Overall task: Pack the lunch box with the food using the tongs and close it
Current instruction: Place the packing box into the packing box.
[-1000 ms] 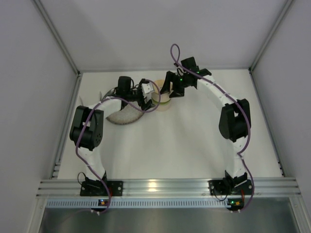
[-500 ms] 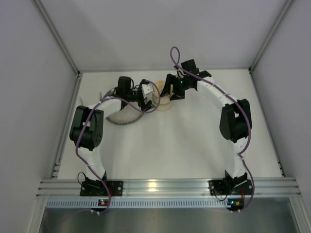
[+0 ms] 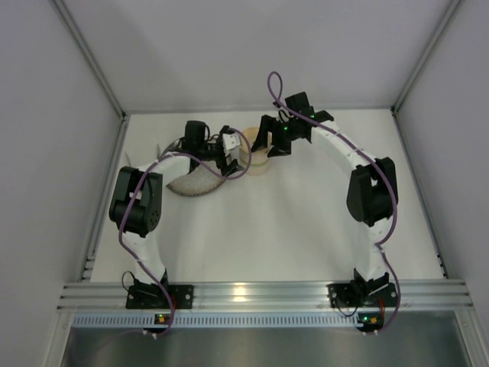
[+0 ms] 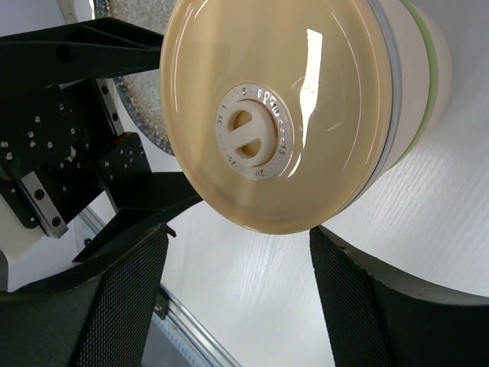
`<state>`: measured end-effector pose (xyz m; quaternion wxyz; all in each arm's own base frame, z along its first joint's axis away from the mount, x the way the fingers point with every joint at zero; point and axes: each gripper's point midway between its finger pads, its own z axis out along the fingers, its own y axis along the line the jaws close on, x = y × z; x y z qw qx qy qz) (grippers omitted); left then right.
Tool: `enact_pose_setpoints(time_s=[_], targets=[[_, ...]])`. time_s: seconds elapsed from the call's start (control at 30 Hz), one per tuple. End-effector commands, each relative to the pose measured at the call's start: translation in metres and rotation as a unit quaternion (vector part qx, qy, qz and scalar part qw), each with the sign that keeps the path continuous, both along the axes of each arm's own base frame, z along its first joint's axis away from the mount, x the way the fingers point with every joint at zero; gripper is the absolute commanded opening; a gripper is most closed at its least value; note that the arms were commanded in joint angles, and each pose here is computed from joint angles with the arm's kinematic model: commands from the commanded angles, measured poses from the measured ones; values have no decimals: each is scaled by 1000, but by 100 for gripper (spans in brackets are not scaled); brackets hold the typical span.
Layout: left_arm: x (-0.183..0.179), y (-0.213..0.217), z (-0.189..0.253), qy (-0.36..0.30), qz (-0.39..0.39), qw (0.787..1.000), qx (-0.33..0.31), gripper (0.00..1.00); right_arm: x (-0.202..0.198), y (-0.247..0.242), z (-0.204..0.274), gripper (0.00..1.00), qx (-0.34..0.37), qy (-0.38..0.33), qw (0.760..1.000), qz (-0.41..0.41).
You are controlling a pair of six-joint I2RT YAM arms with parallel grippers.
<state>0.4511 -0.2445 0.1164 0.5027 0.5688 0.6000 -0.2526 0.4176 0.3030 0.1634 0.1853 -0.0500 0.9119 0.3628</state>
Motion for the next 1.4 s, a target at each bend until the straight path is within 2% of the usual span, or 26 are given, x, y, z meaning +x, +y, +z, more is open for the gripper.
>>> enact_pose_setpoints(time_s=[0.0,0.43,0.93,1.0,1.03,1.2,1.23,1.37], targets=[[-1,-4,27,-40,-26,999,-21,99,-19,7,32,74,10,-31,999,28],[6,0,28,-50,-11,999,-14,99,-36,-2,53,75,2,-51,997,52],[14,17,33,-50,14,999,-15,99,-35,-7,70,76,12,-71,996,51],[15,24,39,-43,24,999,-19,99,-30,-18,76,77,9,-80,996,37],[14,27,47,-45,28,998,-22,99,-27,-24,78,99,7,-84,996,29],[15,57,83,4,85,995,-53,99,-8,-85,100,99,9,-108,993,-47],[10,65,78,33,103,993,-45,99,-6,-96,101,99,6,-109,992,-61],[4,89,90,67,192,979,-31,99,1,-159,92,99,-49,-117,983,-135]])
